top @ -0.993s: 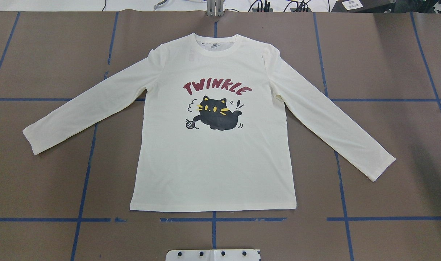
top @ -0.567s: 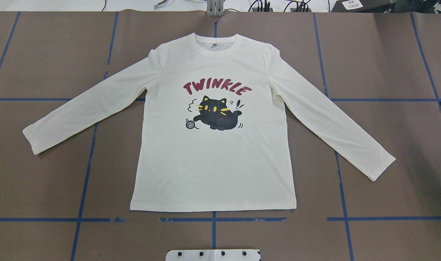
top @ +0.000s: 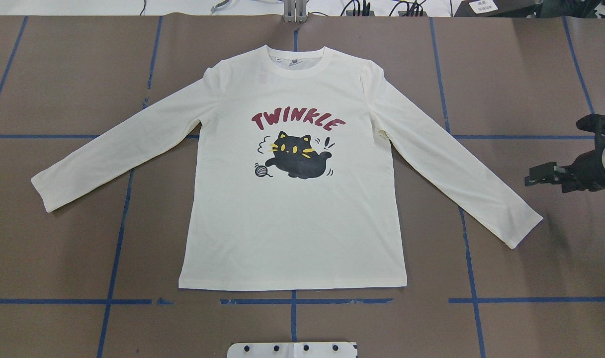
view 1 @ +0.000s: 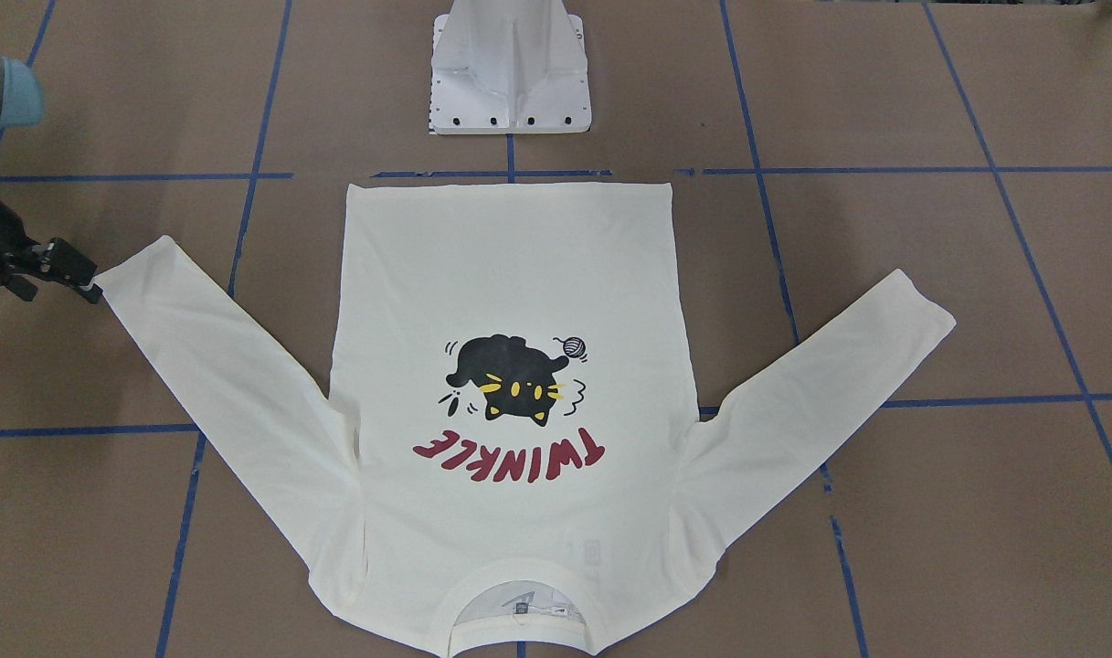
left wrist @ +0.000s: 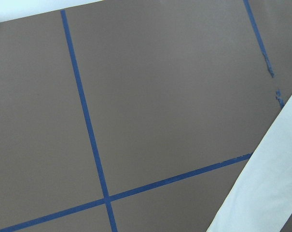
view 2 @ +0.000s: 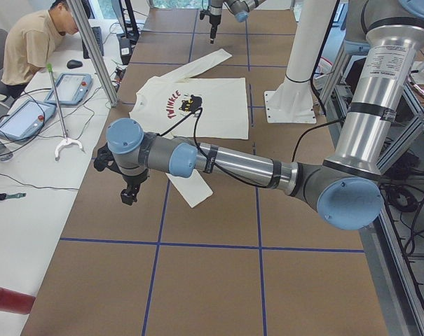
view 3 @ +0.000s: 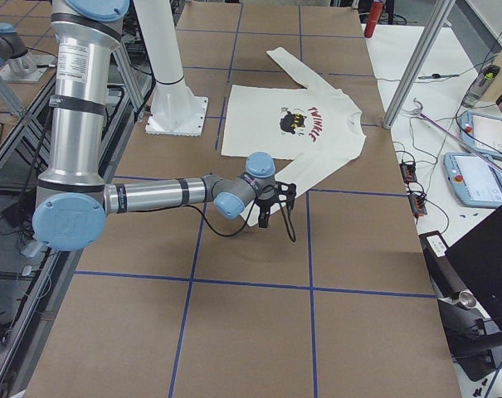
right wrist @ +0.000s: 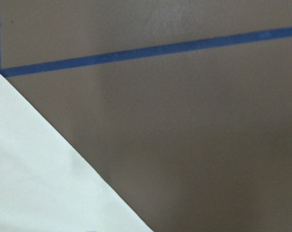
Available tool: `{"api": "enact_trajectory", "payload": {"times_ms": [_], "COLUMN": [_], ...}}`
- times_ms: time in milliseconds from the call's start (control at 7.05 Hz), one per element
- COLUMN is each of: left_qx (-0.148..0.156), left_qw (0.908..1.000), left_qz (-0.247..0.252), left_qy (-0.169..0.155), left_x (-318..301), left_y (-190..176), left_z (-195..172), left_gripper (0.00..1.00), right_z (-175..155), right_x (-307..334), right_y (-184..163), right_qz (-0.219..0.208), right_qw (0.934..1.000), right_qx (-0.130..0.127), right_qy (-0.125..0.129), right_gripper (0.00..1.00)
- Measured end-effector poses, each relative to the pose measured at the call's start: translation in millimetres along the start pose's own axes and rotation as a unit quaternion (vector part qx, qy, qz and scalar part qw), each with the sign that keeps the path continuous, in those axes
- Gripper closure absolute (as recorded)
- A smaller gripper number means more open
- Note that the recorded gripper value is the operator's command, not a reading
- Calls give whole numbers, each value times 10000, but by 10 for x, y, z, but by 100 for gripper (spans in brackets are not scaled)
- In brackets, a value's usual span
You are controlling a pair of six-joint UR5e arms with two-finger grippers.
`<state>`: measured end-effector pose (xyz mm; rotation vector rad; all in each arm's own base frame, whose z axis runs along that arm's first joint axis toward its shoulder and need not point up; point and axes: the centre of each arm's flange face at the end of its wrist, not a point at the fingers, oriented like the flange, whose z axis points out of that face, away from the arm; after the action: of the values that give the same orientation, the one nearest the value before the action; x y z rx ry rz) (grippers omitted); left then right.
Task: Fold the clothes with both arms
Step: 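Move the right gripper toward the cuff of the sleeve nearest it, then grasp the sleeve cuff with the right gripper and lift it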
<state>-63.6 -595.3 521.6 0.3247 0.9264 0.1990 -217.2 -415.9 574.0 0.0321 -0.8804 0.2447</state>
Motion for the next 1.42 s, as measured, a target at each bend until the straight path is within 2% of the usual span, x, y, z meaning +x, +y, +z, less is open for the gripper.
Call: {"api": "enact_trajectory", "payload": {"times_ms": [284,426,567,709,851,1418], "left_qx": [157,179,182,179,176,219], "left_qw": [9999,9998,9998,9998,9998,9997], "left_qz": [52,60,56,52,51,106], "left_qy": [21,23,26,27,25,18], "left_x": [3,2,-4,-8,-9,6], "left_y": [34,48,70,87,93,89], "left_z": [13,14,19,26,30,20], "left_gripper": [0,0,0,0,0,0], "right_z": [222,295,321,326,326,277], "right_x": [1,61,122,188,252,298], "right_y": [255,309,340,370,398,459], "right_qz": [586,705,792,845,881,894], "right_qw": [9982,9974,9966,9961,9957,9954], "right_qx": [-85,-136,-162,-182,-206,-262], "right_qy": [18,76,124,171,214,217], "right_gripper": [15,20,30,79,100,100]}}
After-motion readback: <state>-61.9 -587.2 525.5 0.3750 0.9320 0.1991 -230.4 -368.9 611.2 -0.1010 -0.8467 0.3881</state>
